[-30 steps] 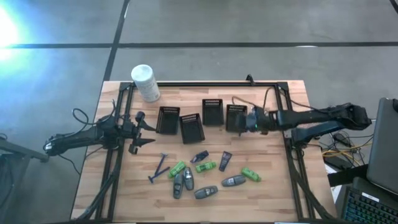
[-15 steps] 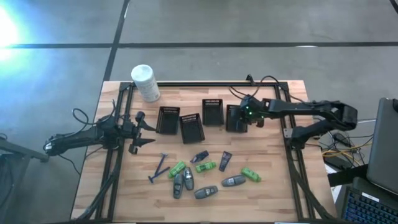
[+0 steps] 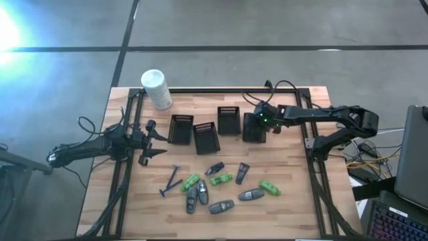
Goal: Pick & Place Travel size toiletries
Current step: Put the right shampoo bottle into the middle right bin
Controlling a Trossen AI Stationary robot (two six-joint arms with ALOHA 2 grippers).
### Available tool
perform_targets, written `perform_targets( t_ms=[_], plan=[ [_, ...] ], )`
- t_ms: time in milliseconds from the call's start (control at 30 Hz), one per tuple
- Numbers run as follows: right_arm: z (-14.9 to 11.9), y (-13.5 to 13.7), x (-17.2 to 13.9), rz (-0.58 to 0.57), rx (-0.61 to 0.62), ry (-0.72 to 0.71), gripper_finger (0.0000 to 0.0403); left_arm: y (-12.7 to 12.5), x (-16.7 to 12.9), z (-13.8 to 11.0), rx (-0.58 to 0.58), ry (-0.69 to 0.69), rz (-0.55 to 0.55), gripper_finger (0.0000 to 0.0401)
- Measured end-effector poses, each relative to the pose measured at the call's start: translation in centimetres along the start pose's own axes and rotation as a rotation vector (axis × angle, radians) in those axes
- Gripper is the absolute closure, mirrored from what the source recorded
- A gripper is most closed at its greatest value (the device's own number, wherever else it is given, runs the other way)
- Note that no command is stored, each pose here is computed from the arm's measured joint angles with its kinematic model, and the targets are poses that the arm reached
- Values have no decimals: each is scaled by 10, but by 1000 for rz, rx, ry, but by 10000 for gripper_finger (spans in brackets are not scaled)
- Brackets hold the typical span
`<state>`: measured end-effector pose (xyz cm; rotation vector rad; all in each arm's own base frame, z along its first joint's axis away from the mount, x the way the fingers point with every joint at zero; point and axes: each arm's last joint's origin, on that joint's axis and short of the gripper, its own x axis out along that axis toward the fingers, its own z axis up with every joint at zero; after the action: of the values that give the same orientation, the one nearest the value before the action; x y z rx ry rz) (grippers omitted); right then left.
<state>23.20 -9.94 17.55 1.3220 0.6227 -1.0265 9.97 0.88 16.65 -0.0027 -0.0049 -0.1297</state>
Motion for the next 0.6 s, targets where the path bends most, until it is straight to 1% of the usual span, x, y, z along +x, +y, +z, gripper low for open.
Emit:
perform_targets(
  t_ms=[100, 267, 333, 400, 500, 600],
  plan=[
    [-1, 8, -10, 45, -79, -19, 226, 0, 0, 0, 0, 0, -1, 188],
    [-10, 24, -30, 130, -279, -62, 194, 0, 0, 0, 0, 0, 0, 188],
    [-17, 27, -35, 154, -353, -54, 188, 0, 0, 0, 0, 1, 0, 188],
    [-24, 29, -38, 179, -382, -14, 184, 0, 0, 0, 0, 1, 0, 188],
    [-35, 29, -38, 197, -376, 101, 182, 0, 0, 0, -1, 1, 0, 188],
    [-50, 26, -36, 178, -419, 223, 183, 0, 0, 0, 0, 1, 0, 188]
  ],
)
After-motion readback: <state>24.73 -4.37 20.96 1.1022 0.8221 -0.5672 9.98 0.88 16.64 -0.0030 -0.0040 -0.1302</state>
